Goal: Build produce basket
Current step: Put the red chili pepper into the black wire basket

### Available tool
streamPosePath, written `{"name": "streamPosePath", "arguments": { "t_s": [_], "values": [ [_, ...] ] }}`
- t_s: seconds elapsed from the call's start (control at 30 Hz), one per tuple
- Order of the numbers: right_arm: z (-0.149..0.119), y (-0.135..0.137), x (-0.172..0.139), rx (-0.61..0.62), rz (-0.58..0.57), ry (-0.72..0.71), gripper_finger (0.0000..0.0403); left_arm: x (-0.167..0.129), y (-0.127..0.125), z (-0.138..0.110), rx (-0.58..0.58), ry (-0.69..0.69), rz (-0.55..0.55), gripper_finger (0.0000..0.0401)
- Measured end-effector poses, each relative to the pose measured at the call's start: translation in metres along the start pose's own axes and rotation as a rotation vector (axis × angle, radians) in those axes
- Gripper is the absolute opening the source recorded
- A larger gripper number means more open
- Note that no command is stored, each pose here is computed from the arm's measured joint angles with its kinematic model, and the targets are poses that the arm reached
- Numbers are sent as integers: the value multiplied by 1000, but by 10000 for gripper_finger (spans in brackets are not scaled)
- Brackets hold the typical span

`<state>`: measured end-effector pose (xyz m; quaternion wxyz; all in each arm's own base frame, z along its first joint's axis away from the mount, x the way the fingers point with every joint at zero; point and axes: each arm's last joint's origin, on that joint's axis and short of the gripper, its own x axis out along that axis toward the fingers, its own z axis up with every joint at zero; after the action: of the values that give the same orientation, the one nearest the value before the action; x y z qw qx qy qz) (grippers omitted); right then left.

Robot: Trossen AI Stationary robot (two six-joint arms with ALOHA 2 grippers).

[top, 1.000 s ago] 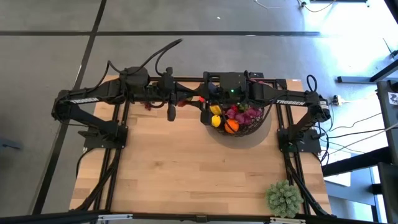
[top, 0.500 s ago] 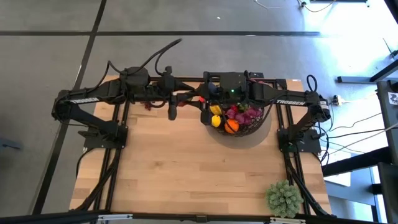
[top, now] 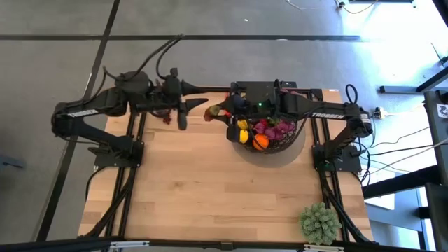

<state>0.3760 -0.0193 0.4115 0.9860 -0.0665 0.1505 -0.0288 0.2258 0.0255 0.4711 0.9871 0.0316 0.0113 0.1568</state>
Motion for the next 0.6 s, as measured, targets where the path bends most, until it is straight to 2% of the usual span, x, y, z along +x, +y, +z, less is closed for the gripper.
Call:
{"name": "streamPosePath", "arguments": {
  "t_s": [0.17, 0.37, 0.43, 0.6],
  "values": [
    [-2, -3, -12, -10, -78, 73, 101, -12, 3, -3, 9, 57, -5, 121],
    [6, -8, -52, -25, -177, 120, 101, -17, 4, -12, -20, 160, 14, 121],
    [7, -10, -68, -5, -215, 148, 100, -17, 4, -14, -26, 180, 14, 121],
    [-6, -9, -101, 91, -220, 321, 100, -17, 4, -15, -68, 189, 17, 121]
  ]
}}
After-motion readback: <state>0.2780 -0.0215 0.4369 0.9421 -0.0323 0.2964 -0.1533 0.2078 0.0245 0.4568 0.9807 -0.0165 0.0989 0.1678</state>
